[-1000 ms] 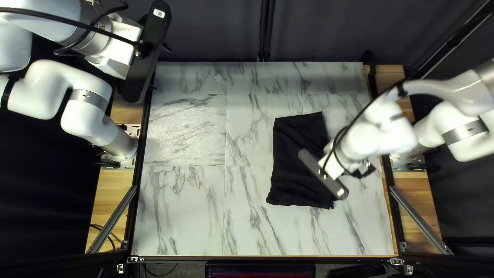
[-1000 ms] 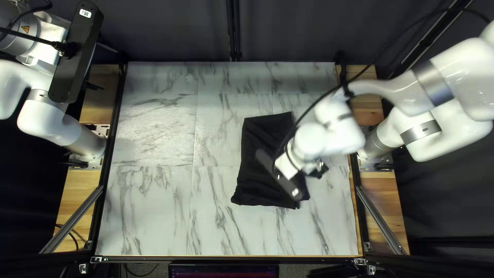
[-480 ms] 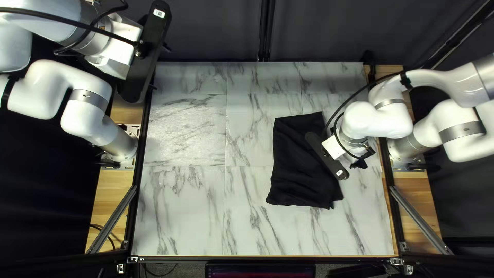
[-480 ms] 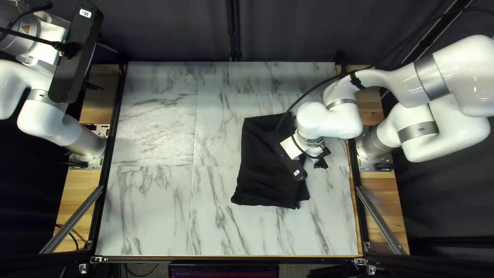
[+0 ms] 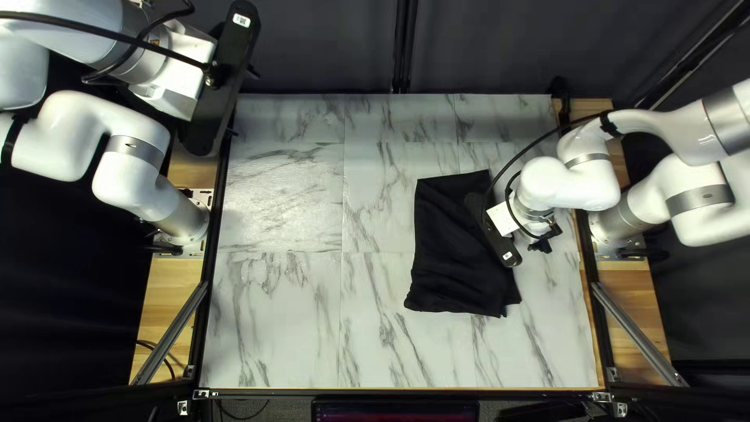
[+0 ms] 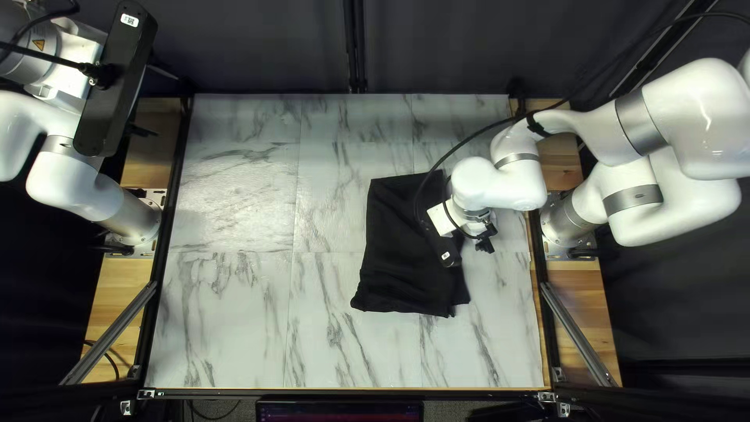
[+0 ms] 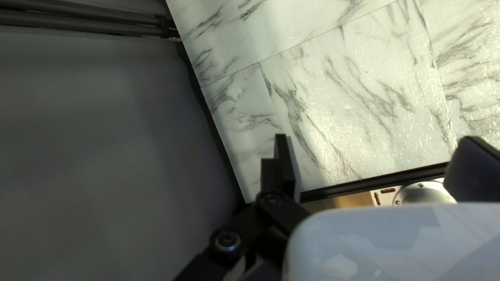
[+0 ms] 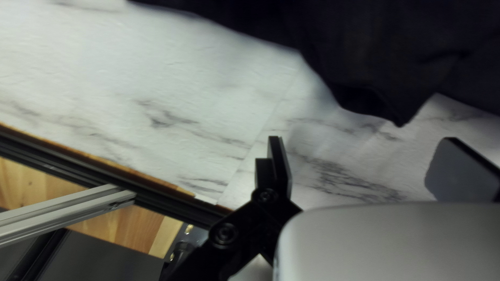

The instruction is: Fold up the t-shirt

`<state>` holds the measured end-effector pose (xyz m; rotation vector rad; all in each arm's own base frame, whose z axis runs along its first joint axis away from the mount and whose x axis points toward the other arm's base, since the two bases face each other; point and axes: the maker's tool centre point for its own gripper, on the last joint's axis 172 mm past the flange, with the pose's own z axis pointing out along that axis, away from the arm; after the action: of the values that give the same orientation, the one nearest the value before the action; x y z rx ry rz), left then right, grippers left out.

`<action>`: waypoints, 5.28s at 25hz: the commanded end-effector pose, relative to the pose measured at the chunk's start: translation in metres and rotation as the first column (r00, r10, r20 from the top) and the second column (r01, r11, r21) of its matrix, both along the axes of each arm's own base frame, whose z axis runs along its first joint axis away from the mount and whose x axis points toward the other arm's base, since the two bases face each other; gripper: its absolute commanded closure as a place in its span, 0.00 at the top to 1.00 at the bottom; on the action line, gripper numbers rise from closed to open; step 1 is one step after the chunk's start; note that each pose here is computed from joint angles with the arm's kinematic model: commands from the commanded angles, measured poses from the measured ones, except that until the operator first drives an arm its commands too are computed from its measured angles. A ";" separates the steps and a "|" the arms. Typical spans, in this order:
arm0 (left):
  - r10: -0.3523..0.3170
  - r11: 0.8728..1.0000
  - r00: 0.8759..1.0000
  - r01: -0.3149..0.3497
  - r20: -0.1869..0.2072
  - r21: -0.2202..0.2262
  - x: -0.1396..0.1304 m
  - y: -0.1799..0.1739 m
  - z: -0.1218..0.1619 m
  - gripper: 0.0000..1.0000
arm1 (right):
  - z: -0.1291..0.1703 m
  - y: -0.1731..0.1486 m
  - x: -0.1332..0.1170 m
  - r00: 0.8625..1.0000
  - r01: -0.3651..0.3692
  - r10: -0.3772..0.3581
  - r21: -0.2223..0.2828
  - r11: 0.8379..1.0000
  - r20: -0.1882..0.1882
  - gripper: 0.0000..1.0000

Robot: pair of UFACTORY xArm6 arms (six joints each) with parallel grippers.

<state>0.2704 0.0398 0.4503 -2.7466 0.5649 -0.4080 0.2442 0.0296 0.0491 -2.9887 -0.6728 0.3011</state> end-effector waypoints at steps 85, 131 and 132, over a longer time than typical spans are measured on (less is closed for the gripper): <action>0.000 1.000 1.000 0.000 0.000 0.000 0.000 0.000 0.000 1.00 | 0.055 0.087 0.106 0.952 -0.003 0.085 -0.273 0.962 0.292 0.99; 0.000 1.000 1.000 0.000 0.000 0.000 0.000 0.000 0.000 1.00 | 0.070 0.117 0.096 0.968 0.073 0.007 -0.312 0.947 0.250 0.00; 0.000 1.000 1.000 0.000 0.000 0.000 0.000 0.000 0.000 1.00 | 0.071 0.119 0.096 0.968 0.077 0.004 -0.312 0.947 0.250 0.00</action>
<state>0.2704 0.0398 0.4503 -2.7466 0.5649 -0.4080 0.3400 0.1446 0.1160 -3.3815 -0.6557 0.0278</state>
